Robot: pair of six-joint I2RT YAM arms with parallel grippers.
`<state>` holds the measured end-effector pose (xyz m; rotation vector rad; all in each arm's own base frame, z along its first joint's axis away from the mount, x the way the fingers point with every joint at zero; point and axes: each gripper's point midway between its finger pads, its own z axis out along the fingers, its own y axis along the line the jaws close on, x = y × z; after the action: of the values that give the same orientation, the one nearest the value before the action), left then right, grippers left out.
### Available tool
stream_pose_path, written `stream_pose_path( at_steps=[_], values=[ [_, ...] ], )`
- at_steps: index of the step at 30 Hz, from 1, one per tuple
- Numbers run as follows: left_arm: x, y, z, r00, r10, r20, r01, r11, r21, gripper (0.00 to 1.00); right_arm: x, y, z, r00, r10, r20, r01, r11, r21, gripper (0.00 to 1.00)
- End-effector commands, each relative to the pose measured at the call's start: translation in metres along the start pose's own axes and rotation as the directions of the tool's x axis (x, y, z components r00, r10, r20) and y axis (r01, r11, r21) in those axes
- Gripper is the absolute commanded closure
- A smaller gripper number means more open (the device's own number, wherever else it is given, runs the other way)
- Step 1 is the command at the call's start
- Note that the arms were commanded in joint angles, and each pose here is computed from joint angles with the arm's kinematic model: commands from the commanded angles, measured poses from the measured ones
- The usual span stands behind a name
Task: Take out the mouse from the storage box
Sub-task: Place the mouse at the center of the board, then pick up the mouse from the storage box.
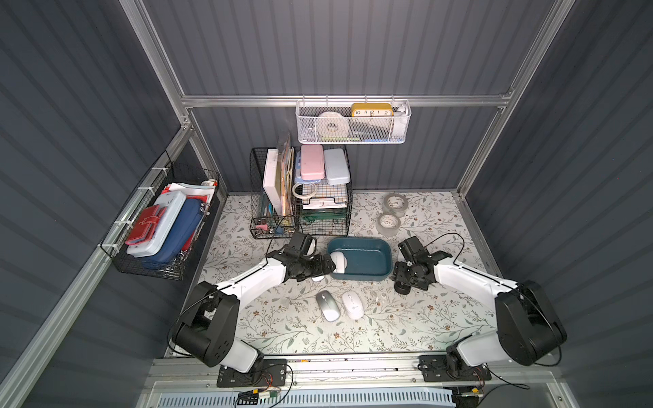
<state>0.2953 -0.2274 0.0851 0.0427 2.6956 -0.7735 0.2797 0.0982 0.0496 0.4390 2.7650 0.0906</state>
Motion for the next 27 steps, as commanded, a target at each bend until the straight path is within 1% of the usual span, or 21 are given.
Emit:
stream_pose_path(
  at_steps=[1,6,10,13,15,18,20,27],
  values=[
    [0.002,-0.004,-0.008,1.000,-0.001,0.006,0.001,1.000,0.007,0.02,-0.007,0.010,-0.024,0.999,-0.022,0.036,0.024,0.999,-0.034,0.22],
    [0.003,-0.005,-0.012,1.000,0.002,0.016,-0.003,1.000,0.010,0.03,-0.013,0.034,-0.051,0.993,-0.070,0.095,0.077,0.995,-0.070,0.21],
    [0.006,-0.005,-0.014,1.000,-0.001,0.020,0.001,1.000,0.024,0.03,-0.021,0.060,-0.064,0.987,-0.101,0.124,0.114,0.988,-0.100,0.21],
    [0.009,-0.005,-0.016,1.000,-0.001,0.024,0.000,0.999,0.033,0.04,-0.024,0.089,-0.069,0.981,-0.137,0.134,0.155,0.980,-0.128,0.21],
    [0.012,-0.005,-0.018,1.000,0.004,0.027,-0.005,0.999,0.040,0.05,-0.026,0.111,-0.071,0.976,-0.169,0.135,0.188,0.971,-0.147,0.18],
    [0.014,-0.005,-0.022,0.999,0.018,0.033,-0.019,0.999,0.049,0.05,-0.025,0.150,-0.069,0.960,-0.241,0.143,0.265,0.945,-0.191,0.15],
    [0.013,-0.005,-0.025,0.999,0.021,0.050,-0.024,0.999,0.049,0.05,-0.025,0.168,-0.061,0.954,-0.268,0.136,0.291,0.936,-0.196,0.14],
    [0.007,-0.002,-0.050,0.985,0.020,0.174,-0.026,0.999,0.036,0.05,-0.025,0.210,-0.021,0.951,-0.303,0.057,0.308,0.931,-0.193,0.14]
  ],
)
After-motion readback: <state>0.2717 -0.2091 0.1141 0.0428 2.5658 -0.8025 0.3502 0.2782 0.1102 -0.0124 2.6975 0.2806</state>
